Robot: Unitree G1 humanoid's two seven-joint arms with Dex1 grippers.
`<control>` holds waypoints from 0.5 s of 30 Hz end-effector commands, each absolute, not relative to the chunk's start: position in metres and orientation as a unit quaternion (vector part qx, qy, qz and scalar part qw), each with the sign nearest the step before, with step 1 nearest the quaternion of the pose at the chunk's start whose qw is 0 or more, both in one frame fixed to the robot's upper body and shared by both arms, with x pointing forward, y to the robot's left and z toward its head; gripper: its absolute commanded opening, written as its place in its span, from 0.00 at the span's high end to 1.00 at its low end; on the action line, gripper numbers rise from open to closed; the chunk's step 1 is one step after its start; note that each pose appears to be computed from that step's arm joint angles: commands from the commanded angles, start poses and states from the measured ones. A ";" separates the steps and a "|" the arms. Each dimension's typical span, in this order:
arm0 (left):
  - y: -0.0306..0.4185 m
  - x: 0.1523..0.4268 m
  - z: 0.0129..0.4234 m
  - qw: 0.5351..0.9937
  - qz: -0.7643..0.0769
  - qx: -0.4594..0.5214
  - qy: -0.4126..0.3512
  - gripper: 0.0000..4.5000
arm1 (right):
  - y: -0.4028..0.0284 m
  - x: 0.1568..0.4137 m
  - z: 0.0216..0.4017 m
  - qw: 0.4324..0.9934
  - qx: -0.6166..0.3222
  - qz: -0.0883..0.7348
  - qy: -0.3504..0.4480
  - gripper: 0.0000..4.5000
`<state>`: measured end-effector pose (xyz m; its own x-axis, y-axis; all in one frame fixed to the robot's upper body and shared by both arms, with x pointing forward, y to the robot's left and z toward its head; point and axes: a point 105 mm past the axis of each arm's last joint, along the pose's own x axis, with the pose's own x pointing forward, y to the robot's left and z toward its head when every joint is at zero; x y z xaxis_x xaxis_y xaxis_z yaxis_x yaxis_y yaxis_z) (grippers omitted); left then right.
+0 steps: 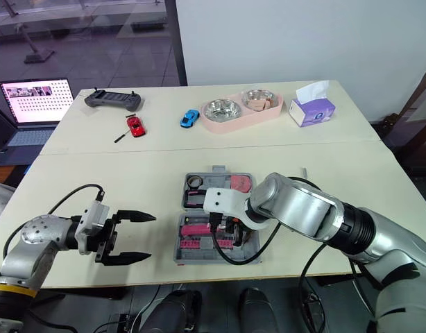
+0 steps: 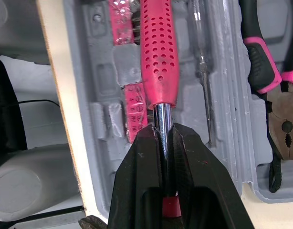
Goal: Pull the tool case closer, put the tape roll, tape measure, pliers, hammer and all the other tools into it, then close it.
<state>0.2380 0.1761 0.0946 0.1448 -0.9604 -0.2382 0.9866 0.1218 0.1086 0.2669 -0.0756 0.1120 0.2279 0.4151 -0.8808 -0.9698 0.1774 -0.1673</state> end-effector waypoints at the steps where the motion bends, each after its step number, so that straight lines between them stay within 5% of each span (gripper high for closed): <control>1: 0.176 0.237 0.102 0.745 -0.652 0.133 0.041 0.00 | -0.073 0.270 0.118 0.684 -0.397 0.509 0.341 1.00; 15: 0.172 0.241 0.103 0.749 -0.648 0.132 0.035 0.00 | -0.057 0.274 0.104 0.692 -0.382 0.504 0.348 1.00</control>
<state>0.2416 0.1731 0.0979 0.1603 -0.9602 -0.2285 0.9828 0.1338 0.1273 0.2716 -0.0632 0.0988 0.2269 0.4096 -0.8836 -0.9662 0.2086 -0.1514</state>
